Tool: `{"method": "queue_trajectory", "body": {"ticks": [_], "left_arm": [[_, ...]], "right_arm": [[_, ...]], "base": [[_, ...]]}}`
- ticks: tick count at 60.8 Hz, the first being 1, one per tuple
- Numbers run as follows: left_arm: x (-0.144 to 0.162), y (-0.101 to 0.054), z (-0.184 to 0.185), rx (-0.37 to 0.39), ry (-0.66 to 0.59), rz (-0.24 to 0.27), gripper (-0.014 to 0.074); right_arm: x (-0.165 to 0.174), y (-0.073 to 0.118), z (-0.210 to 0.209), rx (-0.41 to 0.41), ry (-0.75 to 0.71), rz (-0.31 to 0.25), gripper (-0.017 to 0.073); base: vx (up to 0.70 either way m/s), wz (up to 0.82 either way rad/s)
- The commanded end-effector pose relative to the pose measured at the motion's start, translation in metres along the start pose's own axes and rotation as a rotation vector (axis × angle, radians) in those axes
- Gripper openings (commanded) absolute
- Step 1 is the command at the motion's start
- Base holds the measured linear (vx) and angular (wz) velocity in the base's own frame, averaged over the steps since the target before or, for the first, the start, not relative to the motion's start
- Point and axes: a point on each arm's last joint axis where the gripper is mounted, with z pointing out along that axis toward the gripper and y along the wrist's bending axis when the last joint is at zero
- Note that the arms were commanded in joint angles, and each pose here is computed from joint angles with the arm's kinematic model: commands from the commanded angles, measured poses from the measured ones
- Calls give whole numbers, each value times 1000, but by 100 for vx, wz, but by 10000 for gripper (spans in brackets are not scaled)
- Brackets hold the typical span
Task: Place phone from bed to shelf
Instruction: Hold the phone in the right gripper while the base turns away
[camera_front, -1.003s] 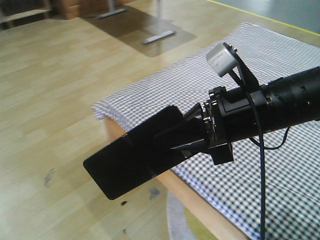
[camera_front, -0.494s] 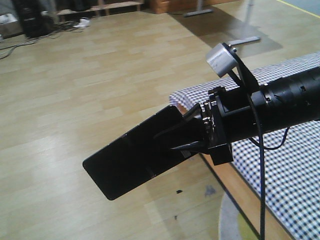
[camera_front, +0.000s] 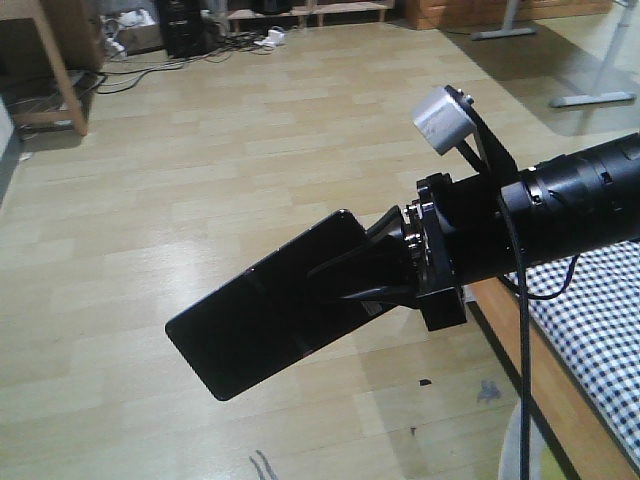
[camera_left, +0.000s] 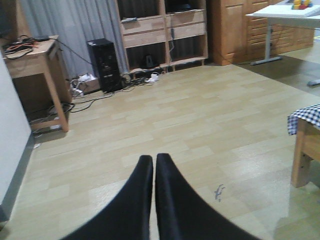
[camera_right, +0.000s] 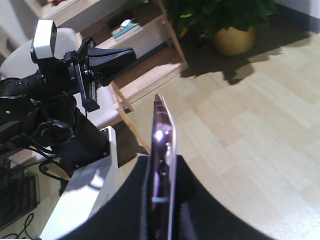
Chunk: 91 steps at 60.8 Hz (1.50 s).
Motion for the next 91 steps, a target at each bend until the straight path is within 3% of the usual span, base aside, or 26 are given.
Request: {"method": "queue_trajectory", "body": {"ticks": [1,91], "left_arm": [[-14,2,-2,-9,-98,-15,1],[-14,2,-2,-9,-98,-15,1]], "right_arm": [[-14,19,-9,-80,-74,-25,-2],[-14,19,-9,-80,-74,-25,-2]], "base": [[-7,30],[2,16]]}}
